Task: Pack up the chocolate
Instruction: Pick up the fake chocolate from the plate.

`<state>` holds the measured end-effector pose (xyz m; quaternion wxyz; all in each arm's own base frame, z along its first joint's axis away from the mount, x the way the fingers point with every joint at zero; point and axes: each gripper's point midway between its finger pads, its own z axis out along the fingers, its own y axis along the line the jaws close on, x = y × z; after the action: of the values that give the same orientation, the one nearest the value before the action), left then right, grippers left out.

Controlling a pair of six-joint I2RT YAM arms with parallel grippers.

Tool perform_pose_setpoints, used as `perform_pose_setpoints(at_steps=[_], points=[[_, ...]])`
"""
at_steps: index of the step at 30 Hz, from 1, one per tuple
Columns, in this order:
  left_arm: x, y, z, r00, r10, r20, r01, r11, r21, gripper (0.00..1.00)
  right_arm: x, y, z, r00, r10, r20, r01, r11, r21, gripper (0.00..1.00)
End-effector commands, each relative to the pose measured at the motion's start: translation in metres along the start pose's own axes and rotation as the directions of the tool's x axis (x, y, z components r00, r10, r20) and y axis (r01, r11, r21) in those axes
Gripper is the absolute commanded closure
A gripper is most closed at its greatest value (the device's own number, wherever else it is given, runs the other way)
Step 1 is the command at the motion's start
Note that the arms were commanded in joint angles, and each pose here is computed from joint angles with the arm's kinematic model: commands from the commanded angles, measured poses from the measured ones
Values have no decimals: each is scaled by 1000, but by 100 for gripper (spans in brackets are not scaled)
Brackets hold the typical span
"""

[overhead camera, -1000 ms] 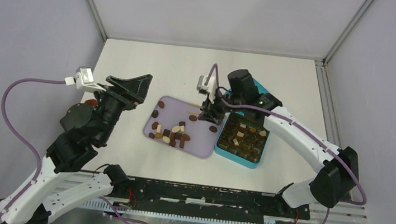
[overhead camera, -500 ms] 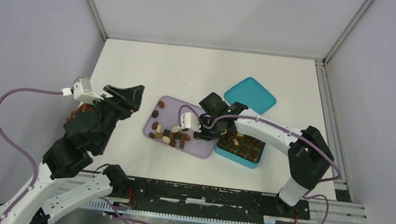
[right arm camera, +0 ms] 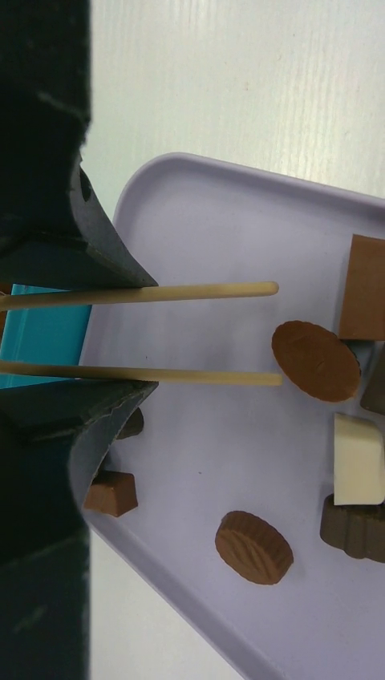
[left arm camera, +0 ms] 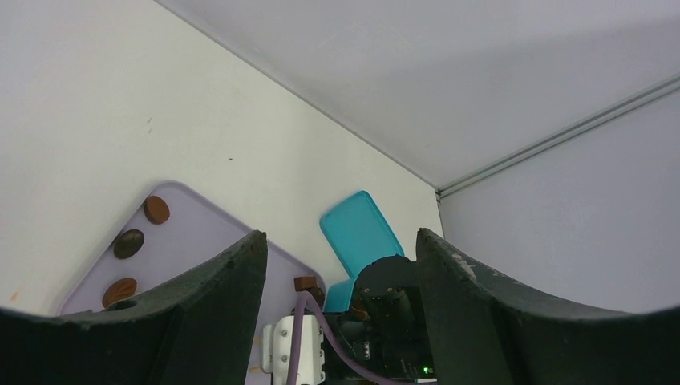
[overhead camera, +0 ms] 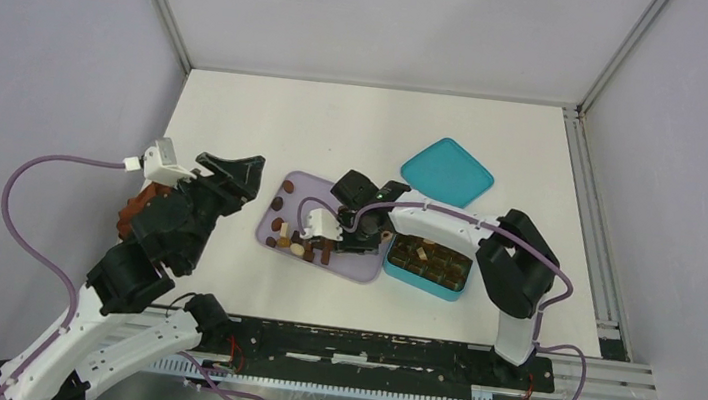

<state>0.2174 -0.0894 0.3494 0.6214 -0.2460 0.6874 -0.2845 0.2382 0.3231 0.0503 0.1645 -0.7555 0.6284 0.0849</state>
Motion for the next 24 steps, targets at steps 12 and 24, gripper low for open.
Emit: perform_pose_setpoints(at_steps=[12,24], points=[[-10,4,-3,998,-37,46,38,999,-13,26,1,-13,8,993,97,-70,-93,994,54,55],[-10,2,-2,998,-45,47,45,999,-3,26,-11,-13,14,991,111,-80,-106,993,56,54]])
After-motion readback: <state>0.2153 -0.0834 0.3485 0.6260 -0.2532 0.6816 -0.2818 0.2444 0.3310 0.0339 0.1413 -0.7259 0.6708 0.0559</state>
